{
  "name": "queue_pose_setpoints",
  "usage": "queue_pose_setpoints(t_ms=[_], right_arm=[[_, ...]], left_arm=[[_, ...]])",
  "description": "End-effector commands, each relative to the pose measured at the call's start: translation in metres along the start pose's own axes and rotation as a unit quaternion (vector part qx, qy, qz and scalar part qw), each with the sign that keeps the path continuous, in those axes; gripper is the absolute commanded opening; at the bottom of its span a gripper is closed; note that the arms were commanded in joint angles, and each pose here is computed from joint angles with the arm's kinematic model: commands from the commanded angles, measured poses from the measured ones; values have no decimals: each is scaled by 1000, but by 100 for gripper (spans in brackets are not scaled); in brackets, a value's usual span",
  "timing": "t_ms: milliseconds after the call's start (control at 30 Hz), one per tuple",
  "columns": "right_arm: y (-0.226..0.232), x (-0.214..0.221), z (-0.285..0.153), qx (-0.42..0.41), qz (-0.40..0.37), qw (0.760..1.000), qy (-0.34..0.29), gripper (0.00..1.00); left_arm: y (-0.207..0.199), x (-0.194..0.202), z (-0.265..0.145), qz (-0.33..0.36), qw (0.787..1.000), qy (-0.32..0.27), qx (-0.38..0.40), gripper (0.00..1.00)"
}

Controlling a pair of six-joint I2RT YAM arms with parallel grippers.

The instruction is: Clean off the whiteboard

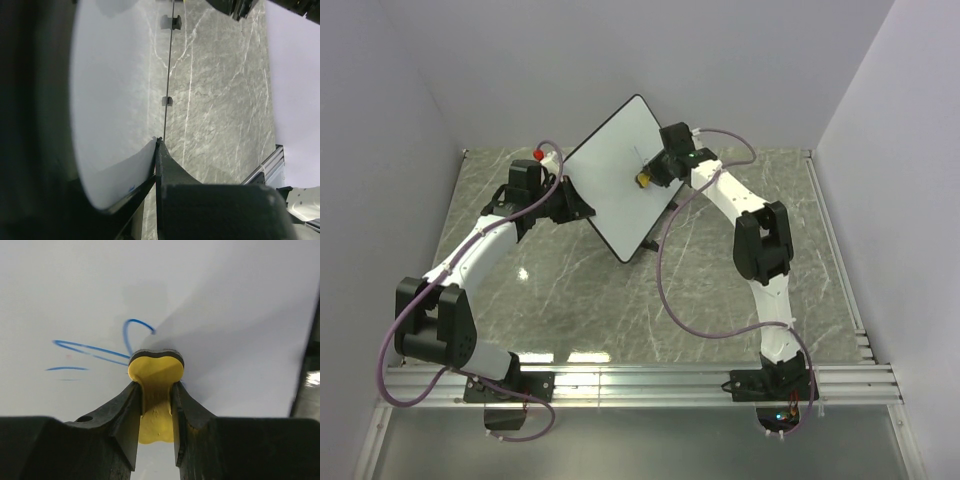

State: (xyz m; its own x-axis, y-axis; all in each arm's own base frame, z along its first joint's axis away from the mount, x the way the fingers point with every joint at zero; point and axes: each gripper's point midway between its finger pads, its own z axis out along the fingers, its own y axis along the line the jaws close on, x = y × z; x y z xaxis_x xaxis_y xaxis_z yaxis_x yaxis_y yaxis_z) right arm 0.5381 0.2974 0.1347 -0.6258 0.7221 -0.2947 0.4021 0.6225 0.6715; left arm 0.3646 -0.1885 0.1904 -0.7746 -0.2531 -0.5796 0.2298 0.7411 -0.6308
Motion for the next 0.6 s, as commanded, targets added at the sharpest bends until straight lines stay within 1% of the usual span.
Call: queue_pose_setpoints(t_ms=[0,133,267,300,400,467,500,533,567], right_arm=[[-76,81,15,115,-50,987,99,0],[-78,82,16,121,-46,986,103,0],[-53,79,21,80,-31,991,102,0],[-40,80,20,56,-24,992,112,0],[19,67,21,-59,6,994,95,0],[35,63,24,-85,28,992,92,0],[58,57,18,-114,32,989,87,0],[67,54,19,-125,35,988,86,0],[66,56,30,-123,43,987,89,0]], left_arm=[[-17,69,1,41,989,131,58,0],[-15,69,2,41,989,134,53,0],[-13,75,4,41,988,143,48,0],[-12,77,4,41,987,146,47,0],[-12,83,5,43,986,154,46,0],[-11,86,5,43,986,158,43,0],[-12,88,5,44,985,161,43,0],[-12,89,6,45,985,163,43,0],[-12,91,6,44,984,166,44,0]])
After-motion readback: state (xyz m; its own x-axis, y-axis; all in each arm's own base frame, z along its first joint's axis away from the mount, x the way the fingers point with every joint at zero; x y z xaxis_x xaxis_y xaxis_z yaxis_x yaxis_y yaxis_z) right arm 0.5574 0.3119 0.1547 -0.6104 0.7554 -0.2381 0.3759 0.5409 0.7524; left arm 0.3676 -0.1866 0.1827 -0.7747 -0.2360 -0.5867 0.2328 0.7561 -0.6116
